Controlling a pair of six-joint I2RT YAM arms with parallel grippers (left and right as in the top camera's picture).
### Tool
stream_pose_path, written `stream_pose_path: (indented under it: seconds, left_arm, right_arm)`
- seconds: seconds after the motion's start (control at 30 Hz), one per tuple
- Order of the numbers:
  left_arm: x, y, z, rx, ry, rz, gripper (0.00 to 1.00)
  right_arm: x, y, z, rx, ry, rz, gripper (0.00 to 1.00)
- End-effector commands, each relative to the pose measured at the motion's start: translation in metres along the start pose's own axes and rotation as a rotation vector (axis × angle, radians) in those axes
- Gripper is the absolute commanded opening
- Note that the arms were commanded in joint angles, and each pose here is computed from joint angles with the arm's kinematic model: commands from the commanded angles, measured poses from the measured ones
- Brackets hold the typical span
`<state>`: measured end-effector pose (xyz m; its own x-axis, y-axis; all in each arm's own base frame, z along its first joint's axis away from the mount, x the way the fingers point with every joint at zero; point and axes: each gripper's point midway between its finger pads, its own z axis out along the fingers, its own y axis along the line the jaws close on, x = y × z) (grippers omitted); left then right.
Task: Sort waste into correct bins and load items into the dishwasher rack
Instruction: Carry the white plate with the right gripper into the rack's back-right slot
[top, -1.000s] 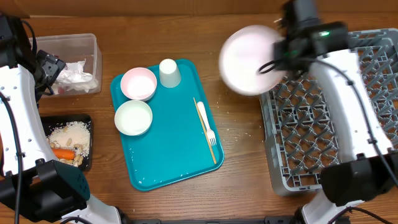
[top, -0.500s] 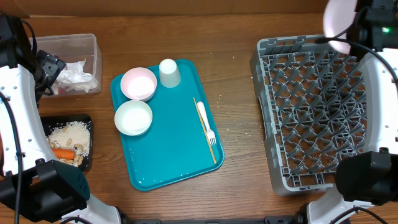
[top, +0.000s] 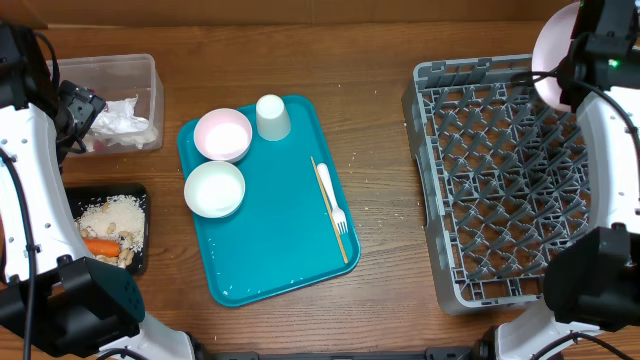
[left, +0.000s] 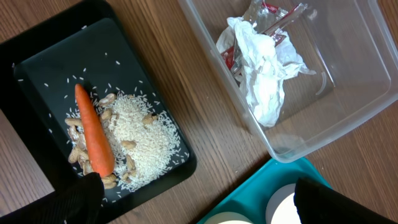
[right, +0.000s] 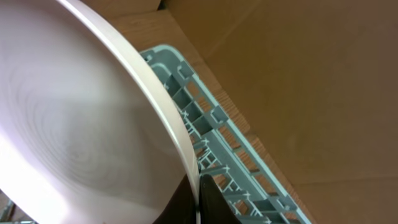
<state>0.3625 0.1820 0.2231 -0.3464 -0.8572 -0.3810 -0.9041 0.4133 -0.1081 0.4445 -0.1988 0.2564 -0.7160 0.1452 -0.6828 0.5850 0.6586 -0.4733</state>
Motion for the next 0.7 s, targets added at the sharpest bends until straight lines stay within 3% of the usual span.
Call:
stream_pose_path:
  seconds: [0.0,0.67]
  left_arm:
    - [-0.004,0.002,-0.002,-0.009,-0.018,0.008,1.00]
    - [-0.004,0.002,-0.002,-0.009,-0.018,0.008,1.00]
  right_arm:
    - [0.004,0.001,0.002,0.014,-0.010,-0.024,0.04]
    - [0.017,0.016,0.024,0.021,-0.037,-0.148,0.04]
